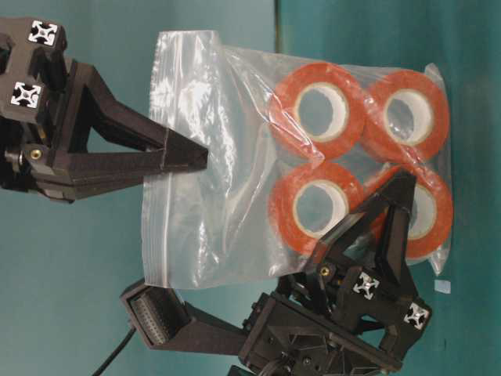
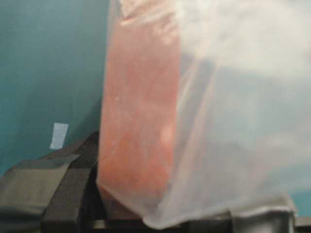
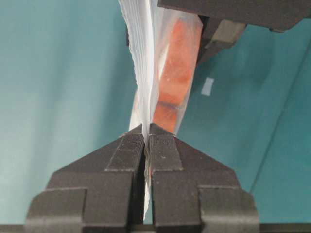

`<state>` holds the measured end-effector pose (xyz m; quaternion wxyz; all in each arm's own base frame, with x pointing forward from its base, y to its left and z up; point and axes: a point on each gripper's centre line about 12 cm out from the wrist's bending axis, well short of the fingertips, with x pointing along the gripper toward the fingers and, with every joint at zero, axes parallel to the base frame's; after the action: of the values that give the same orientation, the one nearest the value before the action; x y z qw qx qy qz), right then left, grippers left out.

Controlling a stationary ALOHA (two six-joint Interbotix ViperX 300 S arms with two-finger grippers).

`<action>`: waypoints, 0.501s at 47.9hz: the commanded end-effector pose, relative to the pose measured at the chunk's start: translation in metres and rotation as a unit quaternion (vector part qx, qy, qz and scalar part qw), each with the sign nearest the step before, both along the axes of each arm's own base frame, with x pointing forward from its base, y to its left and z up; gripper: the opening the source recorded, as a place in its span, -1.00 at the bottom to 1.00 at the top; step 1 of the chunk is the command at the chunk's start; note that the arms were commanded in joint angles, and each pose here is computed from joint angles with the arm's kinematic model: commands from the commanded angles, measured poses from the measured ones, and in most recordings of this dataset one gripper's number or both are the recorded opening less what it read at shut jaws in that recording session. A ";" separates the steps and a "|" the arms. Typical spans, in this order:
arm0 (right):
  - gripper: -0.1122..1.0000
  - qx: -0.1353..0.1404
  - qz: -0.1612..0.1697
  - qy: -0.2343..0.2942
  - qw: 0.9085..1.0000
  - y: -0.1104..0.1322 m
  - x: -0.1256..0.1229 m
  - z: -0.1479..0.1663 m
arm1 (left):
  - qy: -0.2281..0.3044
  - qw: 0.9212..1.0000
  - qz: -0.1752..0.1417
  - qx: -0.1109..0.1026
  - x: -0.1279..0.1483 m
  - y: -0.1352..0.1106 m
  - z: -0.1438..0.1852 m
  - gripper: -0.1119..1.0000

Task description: Hand over the clear zip bag and make it stand upright.

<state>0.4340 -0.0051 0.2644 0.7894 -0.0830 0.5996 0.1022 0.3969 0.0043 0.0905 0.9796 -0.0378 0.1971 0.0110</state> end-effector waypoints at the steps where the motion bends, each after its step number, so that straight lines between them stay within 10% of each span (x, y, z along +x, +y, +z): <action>1: -0.68 0.001 -0.002 -0.012 1.000 0.002 -0.002 0.010 | -0.004 1.000 -0.004 0.002 0.002 -0.003 0.003 -0.32; 17: 0.72 0.002 0.004 -0.011 1.000 0.008 -0.003 0.009 | -0.001 1.000 -0.008 0.010 0.001 -0.003 0.002 -0.33; 24: 0.74 0.003 0.003 -0.013 1.000 0.010 -0.003 0.009 | -0.001 1.000 -0.008 0.010 0.001 -0.003 0.003 -0.33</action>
<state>0.4324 0.0014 0.2615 0.7862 -0.0877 0.6020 0.1081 0.3964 0.0030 0.0895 0.9790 -0.0272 0.2017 0.0071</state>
